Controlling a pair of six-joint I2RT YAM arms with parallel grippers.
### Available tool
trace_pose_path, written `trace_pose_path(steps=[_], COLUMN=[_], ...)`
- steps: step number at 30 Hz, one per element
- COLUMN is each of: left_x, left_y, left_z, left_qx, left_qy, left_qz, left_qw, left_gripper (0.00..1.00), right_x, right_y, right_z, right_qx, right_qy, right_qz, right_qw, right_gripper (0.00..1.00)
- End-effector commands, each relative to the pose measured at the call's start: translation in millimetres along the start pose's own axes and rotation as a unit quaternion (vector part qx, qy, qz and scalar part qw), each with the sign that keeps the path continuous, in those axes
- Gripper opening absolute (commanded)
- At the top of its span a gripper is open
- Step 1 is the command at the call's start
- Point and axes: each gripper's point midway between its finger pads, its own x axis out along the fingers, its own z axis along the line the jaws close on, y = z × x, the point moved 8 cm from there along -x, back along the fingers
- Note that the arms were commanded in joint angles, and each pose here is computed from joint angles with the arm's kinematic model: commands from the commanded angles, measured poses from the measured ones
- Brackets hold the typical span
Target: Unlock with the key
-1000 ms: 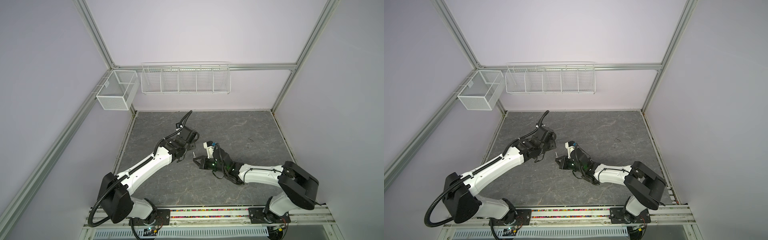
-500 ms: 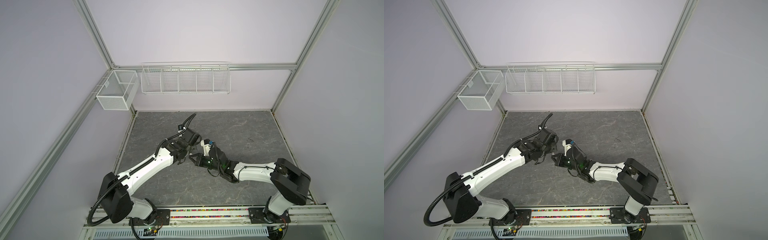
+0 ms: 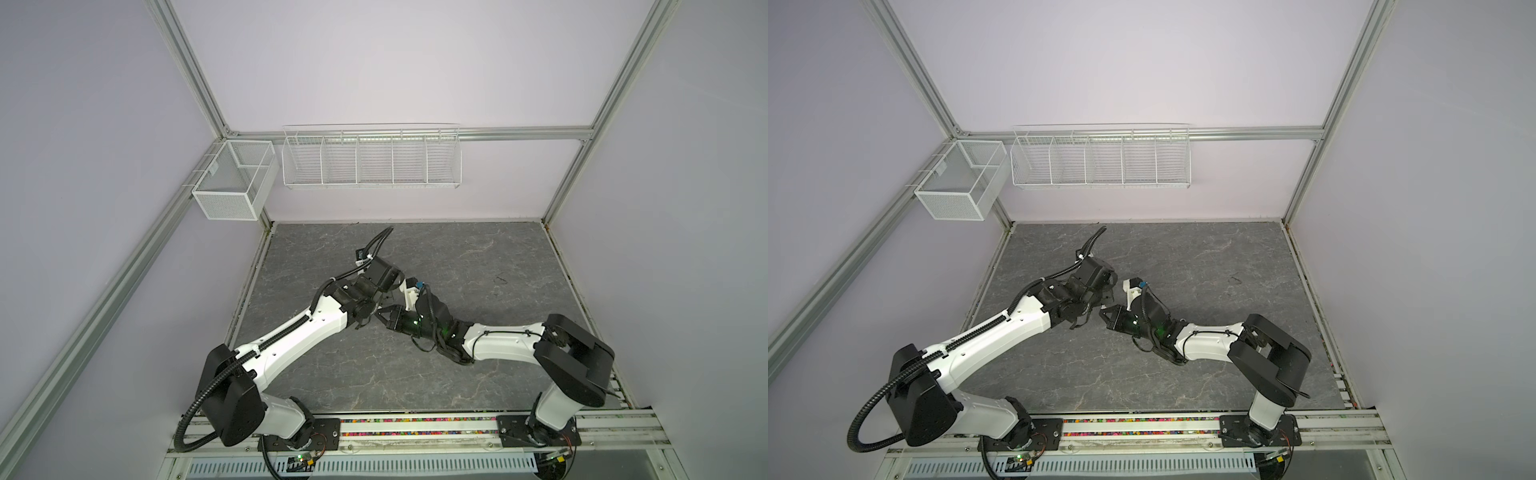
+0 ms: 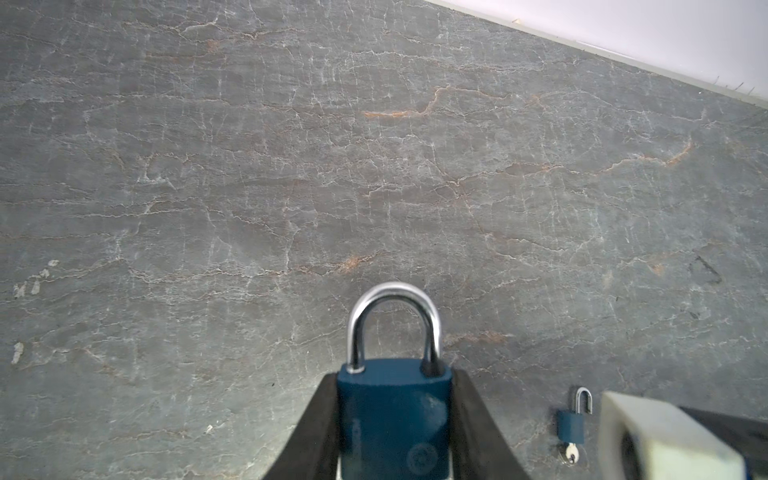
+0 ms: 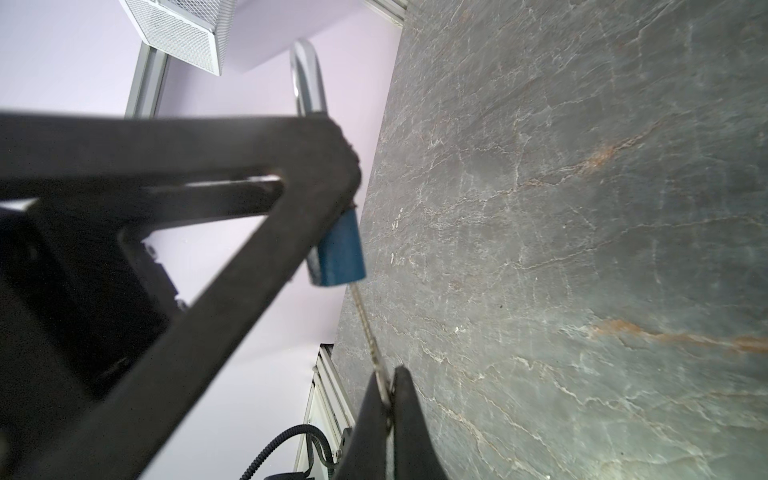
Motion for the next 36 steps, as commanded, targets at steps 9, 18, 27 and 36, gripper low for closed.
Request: trace_pose_path(steps=[9, 18, 27, 36], left_x=[-1, 1, -4, -8], left_y=[-2, 0, 3, 11], left_z=[1, 1, 0, 8], left_qx=[0.006, 0.004, 0.004, -0.001], left_qy=[-0.023, -0.026, -0.018, -0.021], left_qz=[-0.018, -0.020, -0.018, -0.020], left_qw=[1.000, 0.999, 1.000, 1.000], left_gripper=[0.00, 0.00, 0.00, 0.00], right_x=[-2, 1, 3, -5], right_y=[-9, -12, -15, -23], right_z=[16, 23, 17, 24], right_qx=[0.034, 0.043, 0.054, 0.061], right_qy=[-0.043, -0.053, -0.043, -0.062], right_qz=[-0.010, -0.008, -0.011, -0.021], right_qw=[0.998, 0.998, 0.998, 0.996], right_gripper=[0.06, 0.06, 0.06, 0.06])
